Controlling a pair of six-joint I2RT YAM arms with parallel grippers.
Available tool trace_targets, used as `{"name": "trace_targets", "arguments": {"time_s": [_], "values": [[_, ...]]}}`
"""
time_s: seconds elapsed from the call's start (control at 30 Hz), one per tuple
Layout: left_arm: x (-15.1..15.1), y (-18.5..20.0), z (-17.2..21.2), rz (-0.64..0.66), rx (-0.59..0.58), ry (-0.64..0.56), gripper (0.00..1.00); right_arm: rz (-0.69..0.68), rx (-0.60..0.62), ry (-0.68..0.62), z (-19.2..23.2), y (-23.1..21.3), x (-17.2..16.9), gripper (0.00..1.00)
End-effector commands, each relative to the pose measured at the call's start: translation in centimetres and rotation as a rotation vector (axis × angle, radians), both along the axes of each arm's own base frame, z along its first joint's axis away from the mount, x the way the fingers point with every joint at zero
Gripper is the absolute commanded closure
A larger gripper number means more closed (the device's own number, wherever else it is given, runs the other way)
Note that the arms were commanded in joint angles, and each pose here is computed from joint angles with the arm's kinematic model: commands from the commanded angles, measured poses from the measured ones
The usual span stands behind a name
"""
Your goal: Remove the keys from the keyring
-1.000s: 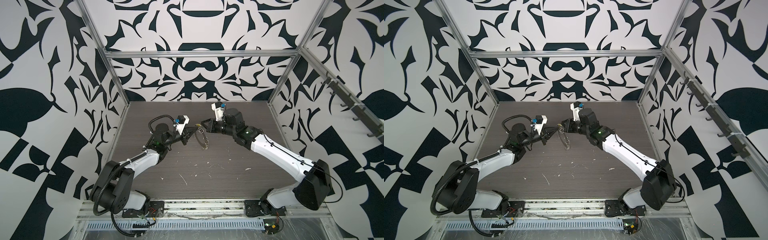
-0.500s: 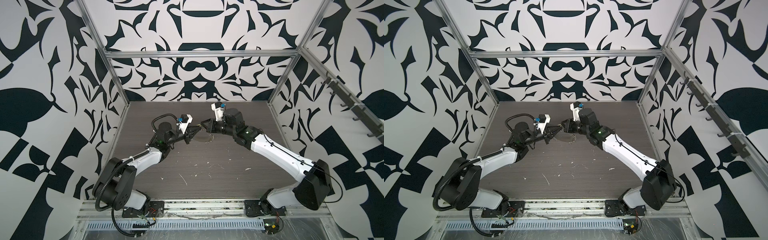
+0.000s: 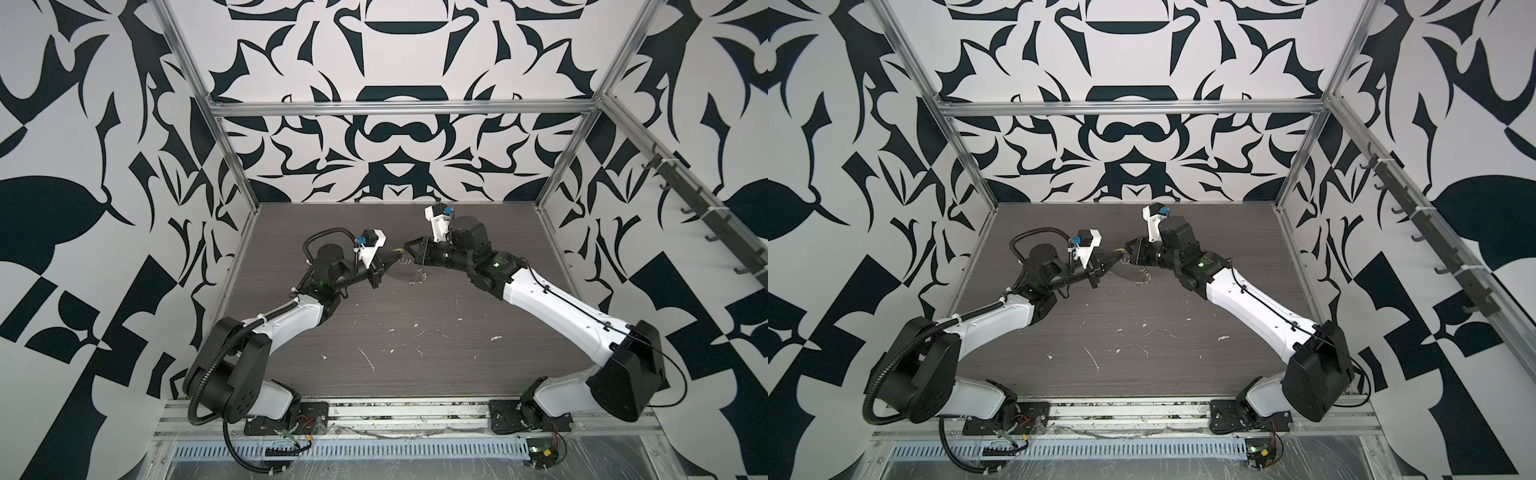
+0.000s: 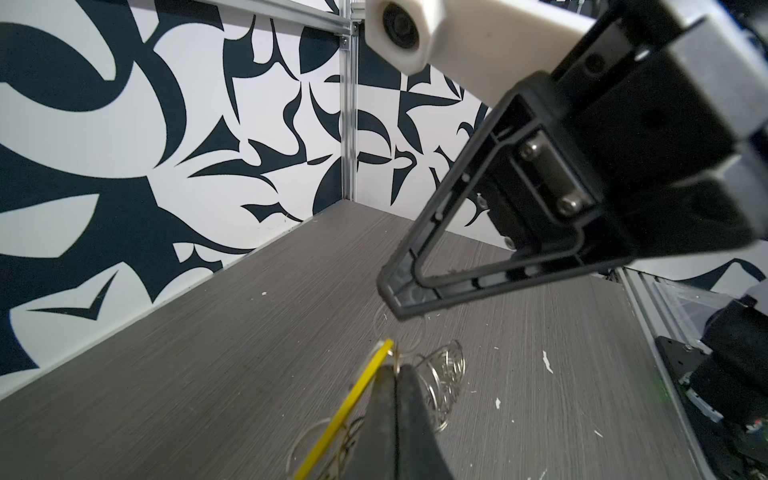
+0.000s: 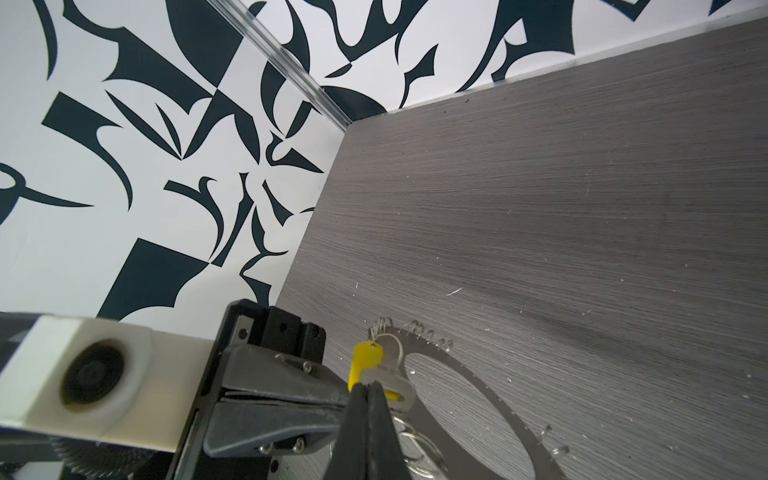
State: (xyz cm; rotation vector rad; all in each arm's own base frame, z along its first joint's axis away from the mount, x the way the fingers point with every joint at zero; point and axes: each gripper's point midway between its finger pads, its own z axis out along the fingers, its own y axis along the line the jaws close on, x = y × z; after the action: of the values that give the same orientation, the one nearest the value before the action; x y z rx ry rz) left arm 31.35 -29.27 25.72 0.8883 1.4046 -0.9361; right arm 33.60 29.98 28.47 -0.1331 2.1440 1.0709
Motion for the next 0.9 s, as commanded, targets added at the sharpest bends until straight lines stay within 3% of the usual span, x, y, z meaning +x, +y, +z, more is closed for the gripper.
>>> {"name": "trace_targets", "arguments": {"time_s": [0.0,0.27,0.3,0.43,0.6,0.7,0.87], "values": [[-1.1,0.4,1.2,-0.002,0.010,-0.107,1.00,-0.079,0.026,-0.070,2.8,-2.5,0.2,1.00],[-4.1,0.8,1.9,-0.108,0.043,-0.305,1.00,-0.035,0.039,-0.005,0.5,-2.7,-1.3,1.00],[-4.3,0.8,2.0,-0.116,0.042,-0.311,1.00,-0.022,0.053,-0.011,0.8,-2.6,-1.5,0.97],[-5.9,1.0,2.1,-0.211,0.050,-0.383,1.00,0.024,0.062,-0.049,1.7,-2.9,-3.0,0.62],[-7.1,1.1,0.8,-0.287,0.108,-0.465,1.00,0.041,0.033,-0.122,2.9,-4.6,-4.2,0.50],[-8.2,1.4,1.2,-0.315,0.154,-0.530,1.00,0.095,0.001,-0.212,3.5,-5.1,-5.0,0.49],[-9.6,2.0,0.7,-0.371,0.272,-0.621,1.00,0.206,-0.043,-0.508,3.8,-5.1,-6.9,0.49]]}}
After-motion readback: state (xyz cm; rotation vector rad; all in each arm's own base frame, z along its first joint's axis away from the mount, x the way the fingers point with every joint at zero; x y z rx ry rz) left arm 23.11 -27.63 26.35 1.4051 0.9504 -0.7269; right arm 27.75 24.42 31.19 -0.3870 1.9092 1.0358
